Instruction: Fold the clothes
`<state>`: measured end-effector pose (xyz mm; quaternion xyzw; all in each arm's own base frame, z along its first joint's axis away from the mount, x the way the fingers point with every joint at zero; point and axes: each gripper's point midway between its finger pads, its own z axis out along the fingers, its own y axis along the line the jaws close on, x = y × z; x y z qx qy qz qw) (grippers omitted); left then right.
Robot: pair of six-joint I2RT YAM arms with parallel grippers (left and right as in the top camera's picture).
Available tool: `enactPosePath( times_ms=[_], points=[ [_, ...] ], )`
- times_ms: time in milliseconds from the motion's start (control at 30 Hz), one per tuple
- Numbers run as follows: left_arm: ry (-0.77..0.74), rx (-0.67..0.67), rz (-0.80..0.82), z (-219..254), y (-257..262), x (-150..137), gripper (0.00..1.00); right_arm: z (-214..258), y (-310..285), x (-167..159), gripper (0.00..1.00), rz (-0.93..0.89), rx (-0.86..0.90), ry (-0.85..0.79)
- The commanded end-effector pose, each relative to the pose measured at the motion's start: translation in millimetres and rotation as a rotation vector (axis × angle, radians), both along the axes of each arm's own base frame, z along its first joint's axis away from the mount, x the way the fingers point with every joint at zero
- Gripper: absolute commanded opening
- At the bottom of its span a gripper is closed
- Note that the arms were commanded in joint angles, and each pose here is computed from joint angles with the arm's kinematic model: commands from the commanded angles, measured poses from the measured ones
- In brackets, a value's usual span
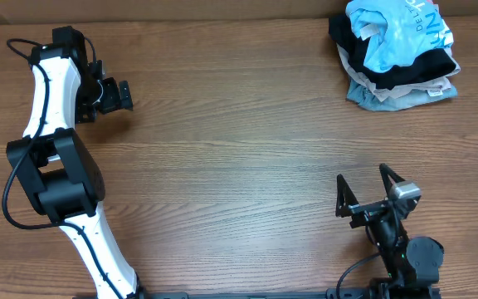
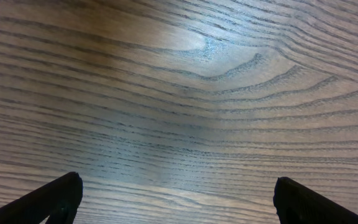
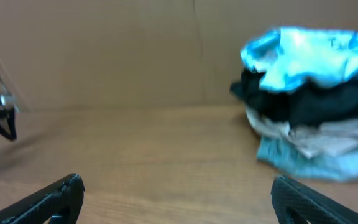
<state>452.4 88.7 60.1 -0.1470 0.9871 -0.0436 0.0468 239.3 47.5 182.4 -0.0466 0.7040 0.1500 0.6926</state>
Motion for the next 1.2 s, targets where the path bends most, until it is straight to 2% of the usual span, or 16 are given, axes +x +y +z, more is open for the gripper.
enactPosePath(
  times_ms=[0, 733, 833, 967, 1167],
  points=[
    [0.01, -0.008, -0.021, -5.1, -5.2, -0.2, 1.0, -5.5, 0.0, 0.5, 1.0, 0.001, 0.004, 0.0],
    [-0.007, -0.004, -0.021, 2.4, -4.8, 0.9, 1.0, -6.1, -0.2, 0.6, 1.0, 0.0, 0.004, 0.002],
    [-0.072, 0.011, -0.035, 32.4, -10.8, 4.2, 1.0, -6.1, -0.2, 0.6, 1.0, 0.0, 0.004, 0.002],
    [-0.241, 0.042, -0.091, 108.2, -37.0, 5.2, 1.0, -6.1, -0.2, 0.6, 1.0, 0.0, 0.004, 0.002],
    [-0.529, 0.056, -0.248, 230.3, -110.8, -26.0, 1.0, -6.1, -0.2, 0.6, 1.0, 0.0, 0.004, 0.002]
  ],
)
